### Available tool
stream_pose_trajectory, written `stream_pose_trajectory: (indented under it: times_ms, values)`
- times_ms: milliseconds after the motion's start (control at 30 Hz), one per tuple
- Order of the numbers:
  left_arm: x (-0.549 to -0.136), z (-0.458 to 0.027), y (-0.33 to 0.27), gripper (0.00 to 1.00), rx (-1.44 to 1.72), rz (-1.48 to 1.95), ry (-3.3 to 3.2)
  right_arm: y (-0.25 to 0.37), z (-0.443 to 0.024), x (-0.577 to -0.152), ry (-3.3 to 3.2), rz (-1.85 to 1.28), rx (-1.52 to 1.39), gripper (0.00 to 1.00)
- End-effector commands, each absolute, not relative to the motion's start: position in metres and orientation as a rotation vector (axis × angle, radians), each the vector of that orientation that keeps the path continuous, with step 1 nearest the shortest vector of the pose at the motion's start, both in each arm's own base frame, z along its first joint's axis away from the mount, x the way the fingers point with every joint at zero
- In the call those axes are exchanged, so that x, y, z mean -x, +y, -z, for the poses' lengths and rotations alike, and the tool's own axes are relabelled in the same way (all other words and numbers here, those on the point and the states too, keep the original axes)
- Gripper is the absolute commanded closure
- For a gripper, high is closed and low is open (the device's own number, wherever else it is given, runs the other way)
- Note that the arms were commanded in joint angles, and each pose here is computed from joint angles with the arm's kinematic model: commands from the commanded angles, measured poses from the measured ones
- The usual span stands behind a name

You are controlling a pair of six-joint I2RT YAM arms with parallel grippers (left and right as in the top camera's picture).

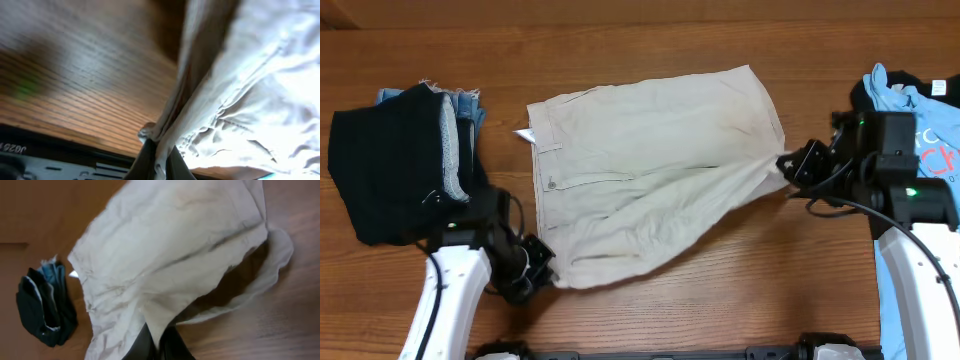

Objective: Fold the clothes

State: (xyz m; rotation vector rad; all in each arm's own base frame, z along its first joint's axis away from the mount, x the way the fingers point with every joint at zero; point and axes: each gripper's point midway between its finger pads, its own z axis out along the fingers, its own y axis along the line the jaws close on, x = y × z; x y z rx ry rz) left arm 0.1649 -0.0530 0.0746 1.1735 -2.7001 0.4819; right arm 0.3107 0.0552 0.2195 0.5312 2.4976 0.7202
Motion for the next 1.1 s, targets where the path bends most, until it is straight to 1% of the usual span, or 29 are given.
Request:
stream_pose_trajectory:
  times_ms: [0,133,233,367,500,633,733,800,867,967,1033,1067]
  values:
    - [-0.196,-0.126,-0.032,0.96,-1.187,-0.449,-2.947,0.051,-0.263,-0.325,2.39,-0.687,-0.436,0.96]
    - [-0.213,-0.157,-0.007,0.95,-1.256,-0.298,-3.083,0.051,-0.26,-0.339,2.378,-0.705,-0.477,0.96]
    - [-0.238,-0.17,0.01,0.96,-1.375,-0.241,-3.186,0.052,-0.248,-0.368,2.364,-0.736,-0.495,0.96]
    - [-0.293,-0.193,0.018,0.96,-1.485,-0.363,-3.37,0.061,-0.241,-0.405,2.307,-0.832,-0.448,0.96]
    - [-0.334,-0.202,0.024,0.96,-1.466,-0.391,-3.512,0.061,-0.227,-0.428,2.291,-0.855,-0.457,0.96]
    - [-0.372,-0.192,0.018,0.96,-1.356,-0.473,-3.588,0.059,-0.218,-0.447,2.263,-0.849,-0.443,0.96]
    - [-0.401,-0.17,0.009,0.96,-1.244,-0.557,-3.602,0.055,-0.213,-0.462,2.235,-0.821,-0.44,0.96]
    - [-0.416,-0.159,0.005,0.93,-1.187,-0.596,-3.619,0.054,-0.207,-0.468,2.234,-0.814,-0.444,0.96]
    - [-0.43,-0.149,0.003,0.89,-1.144,-0.625,-3.643,0.047,-0.193,-0.474,2.246,-0.788,-0.524,0.96]
    - [-0.445,-0.136,0.003,0.9,-1.147,-0.639,-3.651,0.044,-0.173,-0.489,2.246,-0.778,-0.548,0.96]
    - [-0.453,-0.127,0.003,0.88,-1.147,-0.645,-3.655,0.043,-0.16,-0.5,2.234,-0.779,-0.541,0.96]
    - [-0.457,-0.122,0.003,0.85,-1.152,-0.648,-3.652,0.043,-0.154,-0.505,2.232,-0.78,-0.539,0.96]
